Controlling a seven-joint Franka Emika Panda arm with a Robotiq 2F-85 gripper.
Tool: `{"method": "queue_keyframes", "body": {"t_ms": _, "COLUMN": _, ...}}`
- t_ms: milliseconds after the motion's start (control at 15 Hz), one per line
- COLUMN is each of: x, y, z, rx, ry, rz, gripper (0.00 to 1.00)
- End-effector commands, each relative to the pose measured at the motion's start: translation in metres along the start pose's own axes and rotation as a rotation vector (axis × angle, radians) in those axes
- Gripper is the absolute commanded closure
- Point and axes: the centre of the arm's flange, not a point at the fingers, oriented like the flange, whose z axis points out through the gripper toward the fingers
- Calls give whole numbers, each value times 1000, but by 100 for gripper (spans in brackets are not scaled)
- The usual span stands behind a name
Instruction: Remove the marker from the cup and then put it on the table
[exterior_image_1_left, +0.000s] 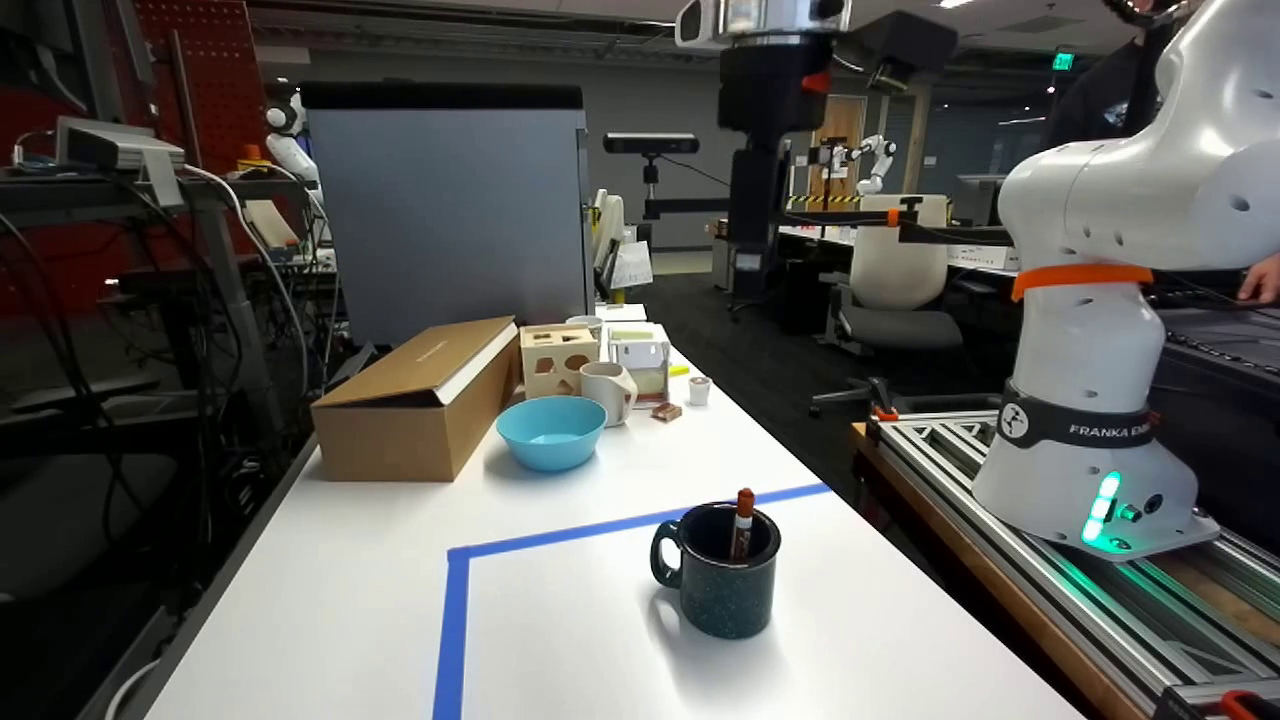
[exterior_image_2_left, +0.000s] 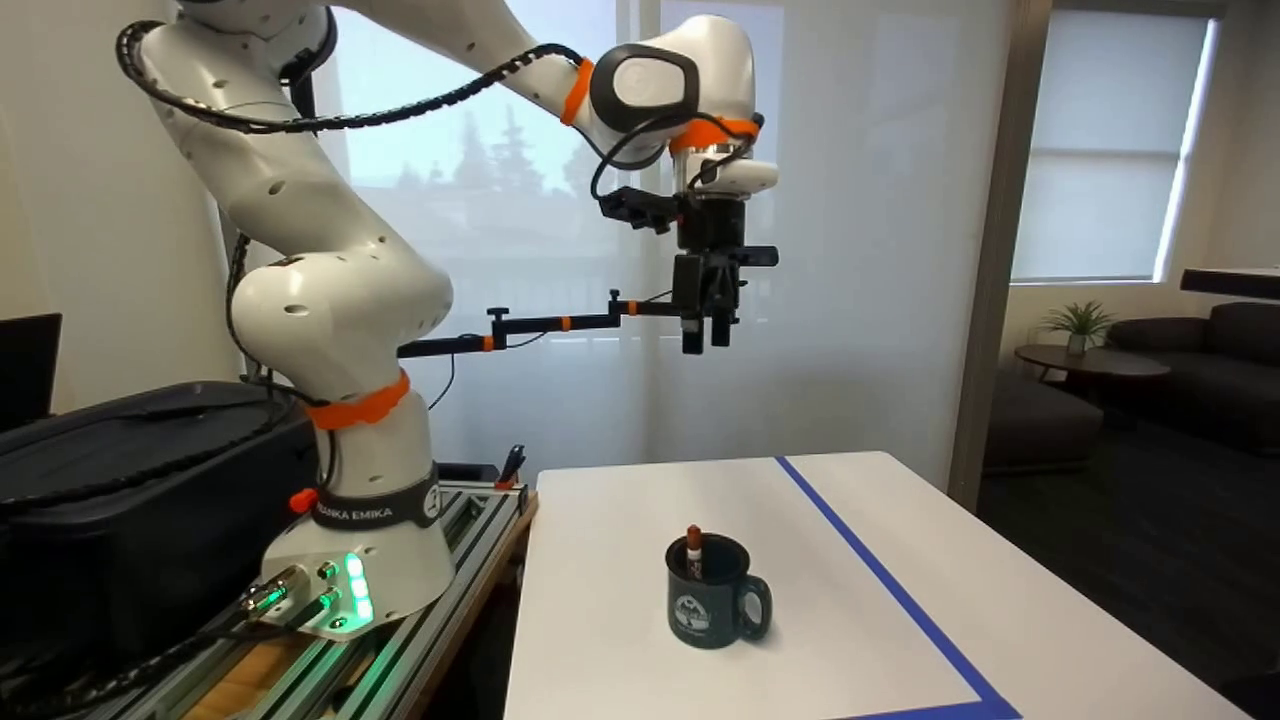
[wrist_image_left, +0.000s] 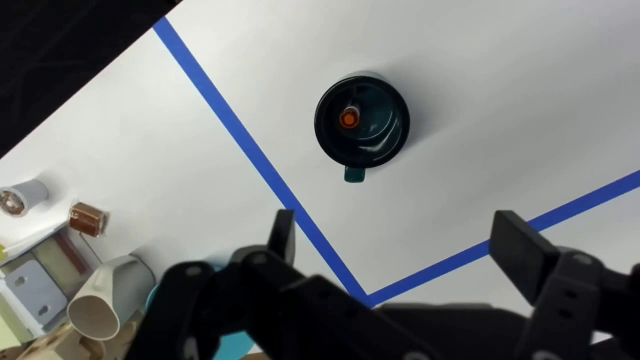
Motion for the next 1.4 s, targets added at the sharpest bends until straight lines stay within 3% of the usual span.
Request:
{"method": "queue_keyframes", "body": {"t_ms": 0, "x": 23, "y": -4, "z": 30, "rx": 7, "ry": -21, "rz": 133, "gripper": 0}}
{"method": "queue_keyframes", "body": {"t_ms": 600, "x": 47, "y": 19, "z": 105, "rx": -10, "ry": -164, "rz": 290, "gripper": 0}}
{"method": "queue_keyframes", "body": {"t_ms": 1133, "x": 33, "y": 34, "z": 156, "rx": -34, "ry": -290, "rz": 317, "gripper": 0}}
{"method": "queue_keyframes", "body": {"t_ms": 1333, "x": 30, "y": 33, "z": 174, "rx": -36, "ry": -302, "rz": 314, "gripper": 0}}
